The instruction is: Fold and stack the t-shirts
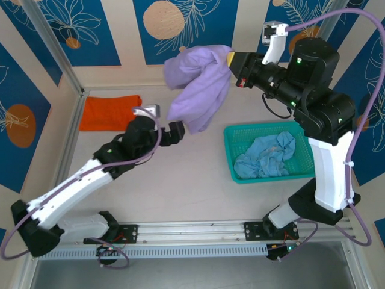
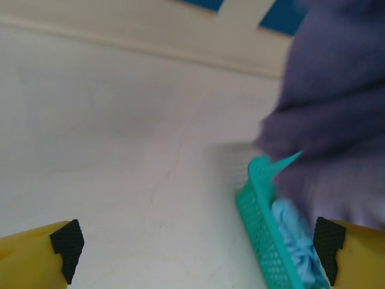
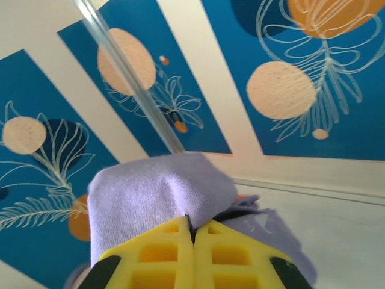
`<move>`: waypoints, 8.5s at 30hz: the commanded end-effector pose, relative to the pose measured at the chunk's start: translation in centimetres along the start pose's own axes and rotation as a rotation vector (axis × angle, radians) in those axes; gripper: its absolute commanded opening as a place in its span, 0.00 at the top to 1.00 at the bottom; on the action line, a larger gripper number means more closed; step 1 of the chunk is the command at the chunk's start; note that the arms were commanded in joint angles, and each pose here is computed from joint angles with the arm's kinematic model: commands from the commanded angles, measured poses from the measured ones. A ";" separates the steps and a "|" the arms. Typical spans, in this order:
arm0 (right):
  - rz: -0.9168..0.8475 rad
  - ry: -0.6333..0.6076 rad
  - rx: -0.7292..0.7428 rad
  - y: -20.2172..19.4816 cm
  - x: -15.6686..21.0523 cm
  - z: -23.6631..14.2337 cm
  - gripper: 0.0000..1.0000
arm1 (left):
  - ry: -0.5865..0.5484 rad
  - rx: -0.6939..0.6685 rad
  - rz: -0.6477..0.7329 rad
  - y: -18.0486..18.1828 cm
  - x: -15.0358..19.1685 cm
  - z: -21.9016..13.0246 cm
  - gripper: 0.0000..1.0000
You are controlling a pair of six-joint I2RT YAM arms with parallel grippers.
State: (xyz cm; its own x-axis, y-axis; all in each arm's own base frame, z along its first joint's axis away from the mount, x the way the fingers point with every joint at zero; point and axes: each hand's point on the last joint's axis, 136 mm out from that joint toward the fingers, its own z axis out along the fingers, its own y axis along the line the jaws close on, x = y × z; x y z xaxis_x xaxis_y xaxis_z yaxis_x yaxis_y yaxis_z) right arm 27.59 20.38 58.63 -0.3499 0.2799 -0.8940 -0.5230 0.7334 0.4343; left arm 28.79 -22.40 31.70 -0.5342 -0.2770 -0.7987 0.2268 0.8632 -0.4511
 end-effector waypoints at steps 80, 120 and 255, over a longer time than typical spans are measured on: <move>-0.003 0.699 0.688 -42.6 21.5 18.7 0.32 | 0.393 -0.353 0.051 14.3 19.0 6.3 0.64; 0.249 1.267 0.519 -16.6 56.6 1.2 0.91 | 0.621 -0.147 -0.082 8.8 19.2 9.3 1.00; 0.106 0.880 0.470 -32.4 40.3 30.6 0.37 | 0.583 -0.622 -0.296 21.7 21.1 -3.3 0.30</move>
State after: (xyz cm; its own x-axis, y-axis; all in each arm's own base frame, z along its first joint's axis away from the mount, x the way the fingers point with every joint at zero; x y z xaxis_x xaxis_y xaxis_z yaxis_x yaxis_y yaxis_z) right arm 54.33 27.14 6.18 -0.9192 -0.0078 -0.3938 -0.1288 0.9508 0.2817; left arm 21.85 -9.84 7.40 -0.8809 -0.3748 -0.2890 -0.3170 0.9207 -0.2277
